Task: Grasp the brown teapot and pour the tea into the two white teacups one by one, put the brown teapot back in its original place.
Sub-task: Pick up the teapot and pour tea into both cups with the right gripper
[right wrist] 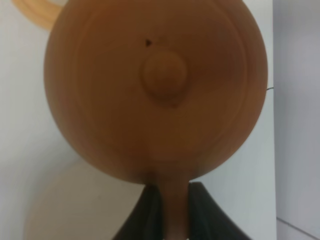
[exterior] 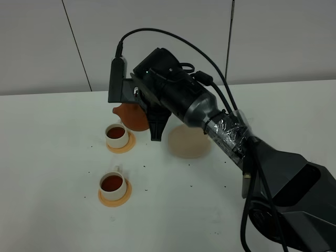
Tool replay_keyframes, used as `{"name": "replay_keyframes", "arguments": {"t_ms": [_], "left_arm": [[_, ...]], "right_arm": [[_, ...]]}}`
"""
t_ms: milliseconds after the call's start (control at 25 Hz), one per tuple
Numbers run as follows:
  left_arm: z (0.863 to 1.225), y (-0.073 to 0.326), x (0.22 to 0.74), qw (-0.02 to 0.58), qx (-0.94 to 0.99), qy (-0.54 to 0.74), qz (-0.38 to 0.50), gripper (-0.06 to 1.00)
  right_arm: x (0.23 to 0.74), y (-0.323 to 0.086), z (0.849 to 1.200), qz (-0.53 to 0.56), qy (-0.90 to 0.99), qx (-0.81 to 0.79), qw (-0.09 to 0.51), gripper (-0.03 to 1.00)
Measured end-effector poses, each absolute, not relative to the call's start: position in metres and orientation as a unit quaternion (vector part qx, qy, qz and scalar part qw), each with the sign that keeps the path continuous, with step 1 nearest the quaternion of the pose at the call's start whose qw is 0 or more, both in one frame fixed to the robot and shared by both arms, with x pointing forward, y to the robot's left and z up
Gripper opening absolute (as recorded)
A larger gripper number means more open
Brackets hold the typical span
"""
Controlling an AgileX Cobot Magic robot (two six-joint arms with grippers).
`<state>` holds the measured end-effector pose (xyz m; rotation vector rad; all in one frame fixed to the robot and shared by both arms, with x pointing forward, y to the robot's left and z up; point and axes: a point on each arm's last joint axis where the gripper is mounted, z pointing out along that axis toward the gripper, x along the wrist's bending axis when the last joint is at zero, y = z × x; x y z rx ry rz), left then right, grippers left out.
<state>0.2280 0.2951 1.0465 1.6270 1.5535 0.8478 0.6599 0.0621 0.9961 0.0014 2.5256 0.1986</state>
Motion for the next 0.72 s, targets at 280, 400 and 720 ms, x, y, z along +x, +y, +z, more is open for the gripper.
{"name": "replay_keyframes", "arguments": {"t_ms": [280, 400, 720], "left_arm": [[1.047, 0.295, 0.228, 0.36, 0.631, 0.603, 0.329, 0.24], [1.047, 0.295, 0.228, 0.36, 0.631, 0.603, 0.329, 0.24], [1.047, 0.295, 0.228, 0.36, 0.631, 0.603, 0.329, 0.24]], "right_arm": [[0.662, 0.056, 1.009, 0.098, 0.949, 0.033, 0.297, 0.09], [0.662, 0.054, 1.011, 0.107, 0.949, 0.047, 0.292, 0.09], [0.66, 0.057, 1.011, 0.128, 0.95, 0.071, 0.276, 0.09]]}}
